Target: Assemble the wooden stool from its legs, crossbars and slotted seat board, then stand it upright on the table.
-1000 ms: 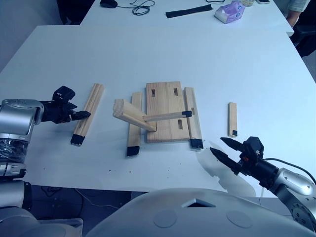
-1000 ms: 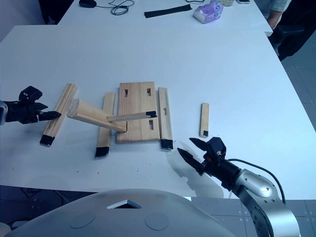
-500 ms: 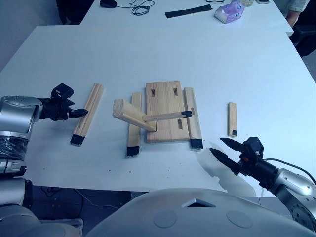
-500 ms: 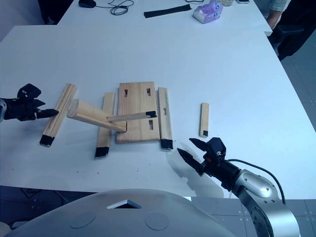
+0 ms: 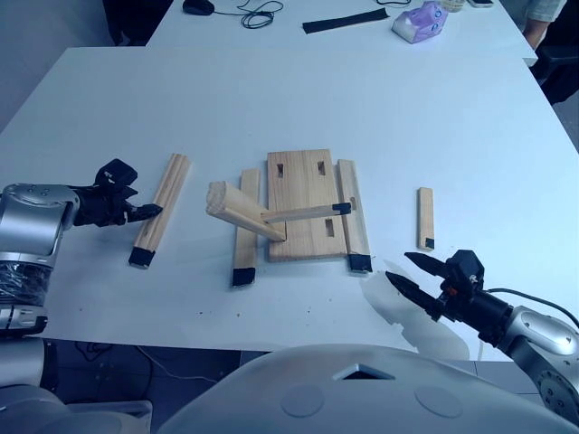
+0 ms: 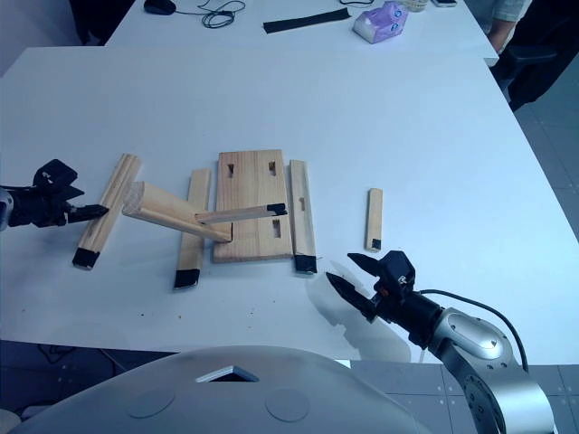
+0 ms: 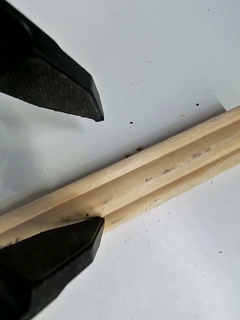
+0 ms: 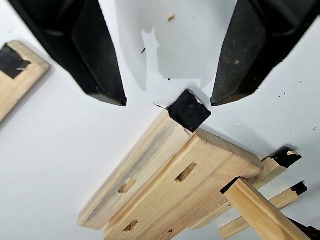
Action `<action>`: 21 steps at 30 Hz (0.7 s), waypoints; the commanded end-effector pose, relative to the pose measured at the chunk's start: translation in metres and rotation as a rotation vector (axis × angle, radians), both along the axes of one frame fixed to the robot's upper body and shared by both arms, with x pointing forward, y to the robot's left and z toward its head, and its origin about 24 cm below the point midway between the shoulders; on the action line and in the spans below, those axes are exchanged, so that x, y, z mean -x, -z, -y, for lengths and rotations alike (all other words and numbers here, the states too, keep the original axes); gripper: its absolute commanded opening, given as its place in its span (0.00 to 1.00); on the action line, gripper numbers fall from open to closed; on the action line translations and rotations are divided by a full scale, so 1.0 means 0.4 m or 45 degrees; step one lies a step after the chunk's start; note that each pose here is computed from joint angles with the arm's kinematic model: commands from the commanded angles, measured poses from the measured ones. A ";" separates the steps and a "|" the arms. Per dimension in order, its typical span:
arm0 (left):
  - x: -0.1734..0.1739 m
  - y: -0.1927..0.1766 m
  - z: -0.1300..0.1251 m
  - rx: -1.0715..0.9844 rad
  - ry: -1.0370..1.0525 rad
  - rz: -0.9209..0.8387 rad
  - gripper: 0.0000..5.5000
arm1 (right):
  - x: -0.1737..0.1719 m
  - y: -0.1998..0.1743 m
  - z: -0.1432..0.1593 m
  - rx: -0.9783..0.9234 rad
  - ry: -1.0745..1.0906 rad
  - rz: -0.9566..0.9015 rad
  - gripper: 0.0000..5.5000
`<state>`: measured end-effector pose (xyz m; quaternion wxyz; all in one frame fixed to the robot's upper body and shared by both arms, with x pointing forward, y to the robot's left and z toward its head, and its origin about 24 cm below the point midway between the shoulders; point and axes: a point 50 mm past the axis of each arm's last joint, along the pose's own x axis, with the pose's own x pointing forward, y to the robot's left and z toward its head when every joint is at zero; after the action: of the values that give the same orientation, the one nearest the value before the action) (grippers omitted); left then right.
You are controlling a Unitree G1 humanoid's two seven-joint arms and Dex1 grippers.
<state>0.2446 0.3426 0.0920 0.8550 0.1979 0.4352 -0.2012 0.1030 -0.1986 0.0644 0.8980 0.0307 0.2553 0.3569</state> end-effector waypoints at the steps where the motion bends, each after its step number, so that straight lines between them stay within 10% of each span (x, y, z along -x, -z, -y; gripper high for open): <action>1: 0.034 0.042 -0.003 -0.006 -0.012 -0.103 0.65 | -0.002 -0.009 -0.002 -0.002 -0.011 0.009 0.56; 21: 0.005 -0.007 0.142 0.100 0.273 -0.032 0.65 | 0.007 0.003 -0.030 -0.027 0.047 0.020 0.56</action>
<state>0.2396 0.2918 0.0926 0.8290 0.2108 0.4187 -0.3049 0.0992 -0.1871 0.0621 0.9032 0.0496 0.2492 0.3458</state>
